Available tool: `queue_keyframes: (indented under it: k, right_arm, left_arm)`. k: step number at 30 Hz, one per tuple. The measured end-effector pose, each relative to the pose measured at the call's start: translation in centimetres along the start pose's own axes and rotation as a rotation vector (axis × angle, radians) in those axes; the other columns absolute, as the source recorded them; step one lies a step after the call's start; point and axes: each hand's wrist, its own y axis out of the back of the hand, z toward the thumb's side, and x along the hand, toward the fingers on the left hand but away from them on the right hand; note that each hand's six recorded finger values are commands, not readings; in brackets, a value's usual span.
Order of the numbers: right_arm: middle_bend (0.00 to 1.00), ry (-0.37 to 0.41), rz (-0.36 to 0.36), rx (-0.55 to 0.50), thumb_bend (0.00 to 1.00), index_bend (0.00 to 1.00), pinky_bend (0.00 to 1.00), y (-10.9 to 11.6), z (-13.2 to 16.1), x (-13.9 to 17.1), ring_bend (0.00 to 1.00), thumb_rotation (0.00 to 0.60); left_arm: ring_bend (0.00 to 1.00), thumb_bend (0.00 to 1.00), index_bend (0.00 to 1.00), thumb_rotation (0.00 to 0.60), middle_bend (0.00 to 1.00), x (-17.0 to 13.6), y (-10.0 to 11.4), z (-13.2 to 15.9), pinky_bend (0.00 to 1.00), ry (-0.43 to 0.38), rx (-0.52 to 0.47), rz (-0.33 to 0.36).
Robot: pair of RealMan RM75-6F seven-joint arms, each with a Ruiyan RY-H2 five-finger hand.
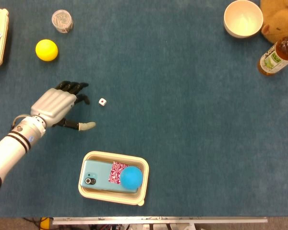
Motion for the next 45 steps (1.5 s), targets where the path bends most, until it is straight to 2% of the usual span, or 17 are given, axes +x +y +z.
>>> queue_keyframes:
  k: [11, 34, 45]
  right_arm:
    - [0.35, -0.015, -0.006, 0.002, 0.29, 0.40, 0.42, 0.3, -0.7, 0.2, 0.26, 0.600]
    - [0.35, -0.022, -0.012, 0.002, 0.29, 0.40, 0.42, 0.6, -1.1, 0.5, 0.26, 0.600]
    - [0.35, -0.029, -0.017, 0.001, 0.29, 0.40, 0.42, 0.8, -1.3, 0.7, 0.26, 0.600]
  left_arm:
    - [0.00, 0.11, 0.21, 0.133, 0.00, 1.6, -1.0, 1.4, 0.00, -0.013, -0.004, -0.013]
    - [0.00, 0.11, 0.21, 0.136, 0.00, 2.0, -2.6, 2.1, 0.00, -0.005, -0.032, -0.044]
    - [0.00, 0.11, 0.21, 0.134, 0.00, 2.6, -2.3, 2.2, 0.00, -0.006, -0.041, -0.030]
